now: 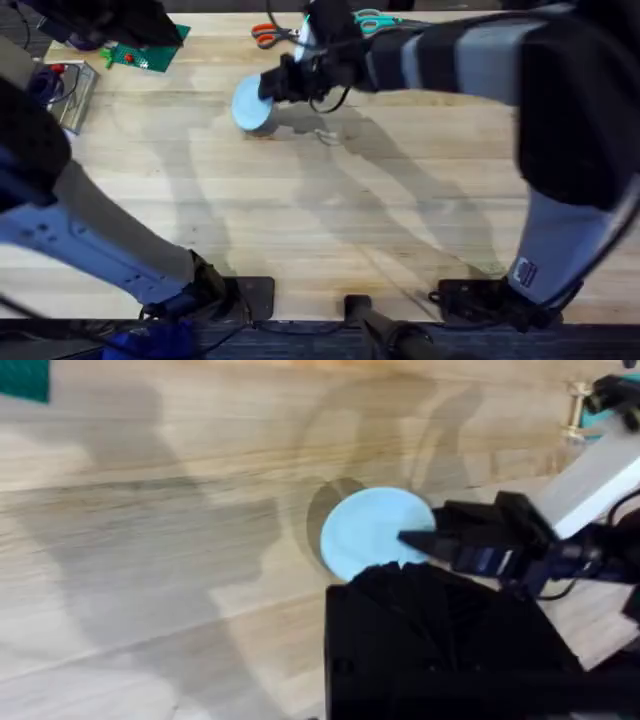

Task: Pick up the plates from the table one by one and place each into a slot on the dish rack.

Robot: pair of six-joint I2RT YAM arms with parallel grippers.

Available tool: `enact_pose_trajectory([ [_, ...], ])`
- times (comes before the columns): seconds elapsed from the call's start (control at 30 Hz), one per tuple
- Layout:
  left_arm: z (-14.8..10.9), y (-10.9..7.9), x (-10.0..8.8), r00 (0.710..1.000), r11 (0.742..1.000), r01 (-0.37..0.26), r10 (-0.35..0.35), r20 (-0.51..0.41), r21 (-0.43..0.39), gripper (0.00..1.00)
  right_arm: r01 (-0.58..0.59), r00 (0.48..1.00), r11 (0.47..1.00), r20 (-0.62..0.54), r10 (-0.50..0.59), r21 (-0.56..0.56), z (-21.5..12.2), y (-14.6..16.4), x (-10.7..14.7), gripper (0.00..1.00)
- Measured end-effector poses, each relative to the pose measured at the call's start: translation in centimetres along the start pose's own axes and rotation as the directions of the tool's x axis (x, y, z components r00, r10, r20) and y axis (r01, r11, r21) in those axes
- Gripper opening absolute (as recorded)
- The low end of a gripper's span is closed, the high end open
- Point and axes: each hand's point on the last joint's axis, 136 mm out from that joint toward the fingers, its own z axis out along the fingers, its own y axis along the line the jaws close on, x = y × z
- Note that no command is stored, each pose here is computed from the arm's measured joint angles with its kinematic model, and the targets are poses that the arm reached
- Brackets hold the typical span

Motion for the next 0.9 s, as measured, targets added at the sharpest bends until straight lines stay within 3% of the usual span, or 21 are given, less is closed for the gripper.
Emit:
enact_pose_trajectory([
  [0.17, -2.8, -3.6, 0.8, 0.997, 0.997, -0.067, 0.068, 0.024, -0.034, 0.041, 0.102, 0.995, 0.994, 0.020, -0.102, 0.028, -4.8, 1.3, -1.7, 0.030],
  [0.5, -5.0, -10.3, 3.1, 0.973, 0.970, -0.228, 0.231, 0.020, -0.080, 0.041, 0.236, 0.971, 0.956, -0.004, -0.239, 0.176, -12.9, 0.9, -2.1, 0.029],
  [0.7, -6.5, -13.8, 6.0, 0.952, 0.947, -0.305, 0.305, -0.014, -0.103, 0.040, 0.333, 0.938, 0.898, 0.001, -0.348, 0.288, -18.8, 1.8, -2.0, 0.029],
  [0.9, -7.9, -17.2, 8.8, 0.913, 0.905, -0.407, 0.407, -0.029, -0.122, 0.041, 0.376, 0.904, 0.829, 0.034, -0.427, 0.413, -25.5, 2.4, -2.1, 0.029],
])
